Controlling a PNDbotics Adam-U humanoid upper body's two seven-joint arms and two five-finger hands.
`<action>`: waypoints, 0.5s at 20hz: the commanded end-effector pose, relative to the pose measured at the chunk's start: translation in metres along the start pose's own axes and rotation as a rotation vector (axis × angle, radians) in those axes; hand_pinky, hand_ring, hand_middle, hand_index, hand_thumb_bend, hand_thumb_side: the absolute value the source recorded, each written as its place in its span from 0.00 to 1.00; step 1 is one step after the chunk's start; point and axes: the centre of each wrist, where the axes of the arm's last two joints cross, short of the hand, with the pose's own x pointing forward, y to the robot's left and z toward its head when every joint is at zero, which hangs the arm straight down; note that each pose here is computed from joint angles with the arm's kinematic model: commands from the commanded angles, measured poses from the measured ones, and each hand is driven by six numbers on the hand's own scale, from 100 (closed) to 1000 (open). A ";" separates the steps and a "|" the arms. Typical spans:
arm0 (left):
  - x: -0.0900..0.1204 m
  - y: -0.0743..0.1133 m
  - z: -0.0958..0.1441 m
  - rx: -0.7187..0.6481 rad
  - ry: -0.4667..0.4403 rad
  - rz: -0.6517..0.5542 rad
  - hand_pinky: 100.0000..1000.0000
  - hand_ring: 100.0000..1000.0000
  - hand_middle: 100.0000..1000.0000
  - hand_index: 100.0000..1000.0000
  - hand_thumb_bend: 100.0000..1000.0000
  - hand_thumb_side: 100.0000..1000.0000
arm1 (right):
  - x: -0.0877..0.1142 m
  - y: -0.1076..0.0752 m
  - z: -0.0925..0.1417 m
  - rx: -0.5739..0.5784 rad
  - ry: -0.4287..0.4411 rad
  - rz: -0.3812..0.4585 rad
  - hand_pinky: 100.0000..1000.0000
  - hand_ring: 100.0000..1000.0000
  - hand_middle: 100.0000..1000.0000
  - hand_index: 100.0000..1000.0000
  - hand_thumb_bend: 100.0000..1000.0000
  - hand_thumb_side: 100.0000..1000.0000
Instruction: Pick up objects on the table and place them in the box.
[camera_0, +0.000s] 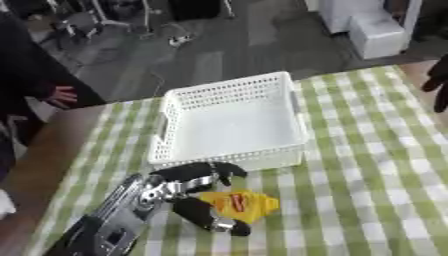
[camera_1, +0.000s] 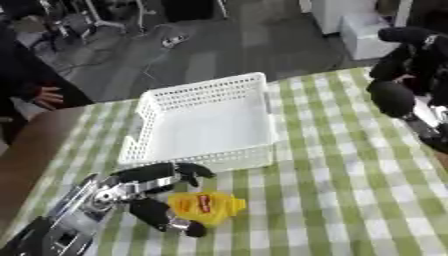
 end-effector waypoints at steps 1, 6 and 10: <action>-0.004 0.010 0.002 0.030 0.021 -0.030 0.87 0.84 0.96 1.00 0.65 0.80 | 0.008 -0.003 -0.004 0.001 -0.035 0.010 0.28 0.48 0.49 0.82 0.79 0.55; -0.008 0.009 0.000 0.036 0.036 -0.042 0.88 0.84 0.97 1.00 0.65 0.81 | 0.008 -0.003 -0.004 0.001 -0.036 0.010 0.28 0.48 0.49 0.82 0.79 0.55; -0.008 0.009 -0.002 0.038 0.033 -0.052 0.88 0.85 0.97 1.00 0.64 0.81 | 0.008 -0.003 -0.004 0.002 -0.035 0.011 0.28 0.48 0.49 0.82 0.79 0.55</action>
